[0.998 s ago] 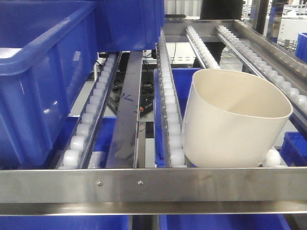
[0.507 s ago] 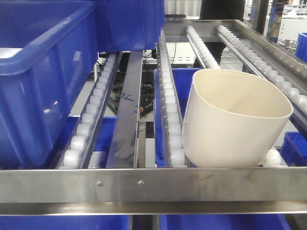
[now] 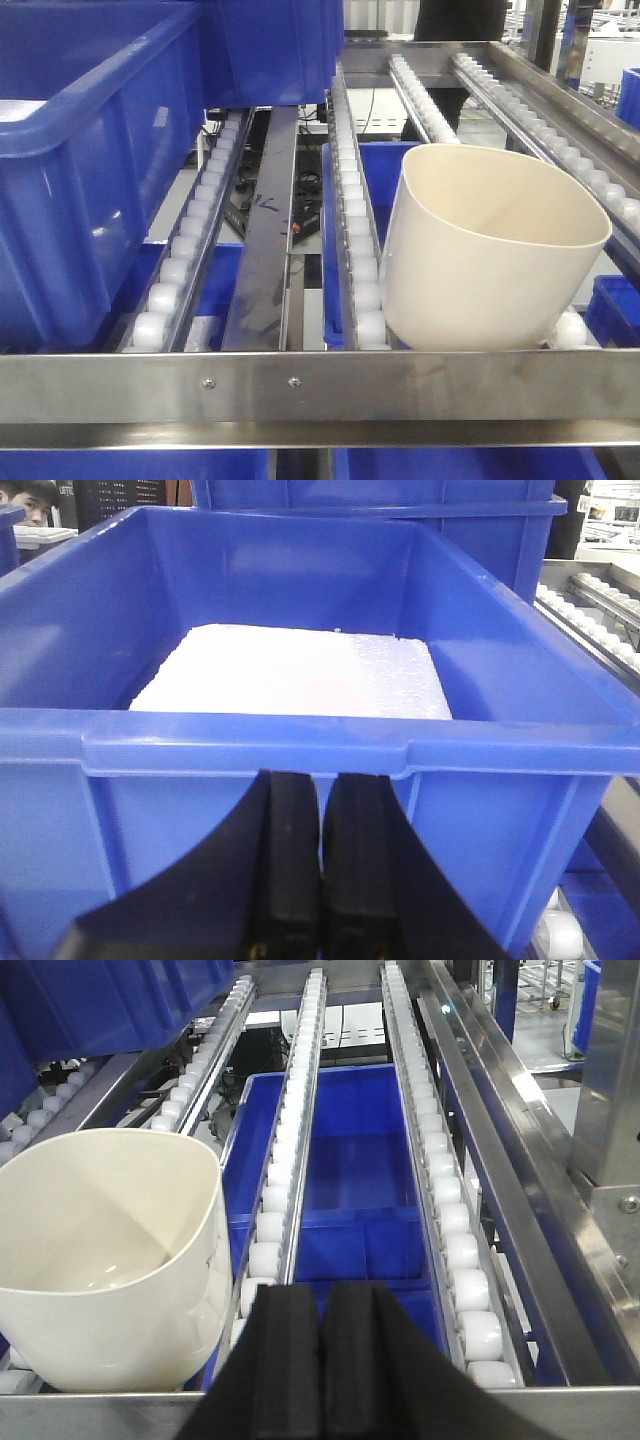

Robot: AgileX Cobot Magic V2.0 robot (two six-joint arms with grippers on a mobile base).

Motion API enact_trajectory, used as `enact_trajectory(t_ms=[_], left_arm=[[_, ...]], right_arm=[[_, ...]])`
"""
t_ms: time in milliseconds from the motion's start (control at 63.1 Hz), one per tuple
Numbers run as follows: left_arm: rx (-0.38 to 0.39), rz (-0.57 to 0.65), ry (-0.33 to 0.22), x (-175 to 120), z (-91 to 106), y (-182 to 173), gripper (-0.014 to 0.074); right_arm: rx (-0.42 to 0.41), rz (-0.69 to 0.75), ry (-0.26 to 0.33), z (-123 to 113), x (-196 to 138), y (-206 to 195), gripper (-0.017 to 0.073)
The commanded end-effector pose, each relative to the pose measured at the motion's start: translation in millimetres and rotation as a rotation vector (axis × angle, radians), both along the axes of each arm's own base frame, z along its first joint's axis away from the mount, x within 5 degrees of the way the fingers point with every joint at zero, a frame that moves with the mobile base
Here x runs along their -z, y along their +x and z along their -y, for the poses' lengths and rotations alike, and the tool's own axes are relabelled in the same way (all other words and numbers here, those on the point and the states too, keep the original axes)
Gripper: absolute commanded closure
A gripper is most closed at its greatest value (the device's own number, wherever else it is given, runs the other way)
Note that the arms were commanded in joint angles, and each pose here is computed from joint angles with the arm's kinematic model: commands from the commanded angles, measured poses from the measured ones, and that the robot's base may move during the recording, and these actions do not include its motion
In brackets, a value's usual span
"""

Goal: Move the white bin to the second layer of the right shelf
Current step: 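Withdraw the right gripper away from the bin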

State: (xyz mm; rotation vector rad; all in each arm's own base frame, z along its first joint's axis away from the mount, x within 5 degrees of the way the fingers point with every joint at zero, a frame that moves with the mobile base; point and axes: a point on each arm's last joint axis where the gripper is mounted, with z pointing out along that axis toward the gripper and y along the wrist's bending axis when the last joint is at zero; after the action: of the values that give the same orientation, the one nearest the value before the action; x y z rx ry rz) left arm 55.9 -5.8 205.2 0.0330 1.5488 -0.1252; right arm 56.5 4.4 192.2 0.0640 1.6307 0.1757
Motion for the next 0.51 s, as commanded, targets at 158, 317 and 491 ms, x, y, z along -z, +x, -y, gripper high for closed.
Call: enact_trajectory(t_ms=[158,317,491], left_arm=[[0.0,0.049,-0.014,4.7,-0.2,1.0,0.0509],[0.0,0.049,-0.014,4.7,-0.2,1.0,0.0509],[0.0,0.049,-0.014,4.7,-0.2,1.0,0.0509]], right_arm=[[0.007,0.134,0.007,0.7,-15.5,-2.3,0.0503],[0.007,0.133,0.007,0.7,-15.5,-2.3,0.0503],[0.007,0.132,0.007,0.7,-15.4,-2.2,0.0503]])
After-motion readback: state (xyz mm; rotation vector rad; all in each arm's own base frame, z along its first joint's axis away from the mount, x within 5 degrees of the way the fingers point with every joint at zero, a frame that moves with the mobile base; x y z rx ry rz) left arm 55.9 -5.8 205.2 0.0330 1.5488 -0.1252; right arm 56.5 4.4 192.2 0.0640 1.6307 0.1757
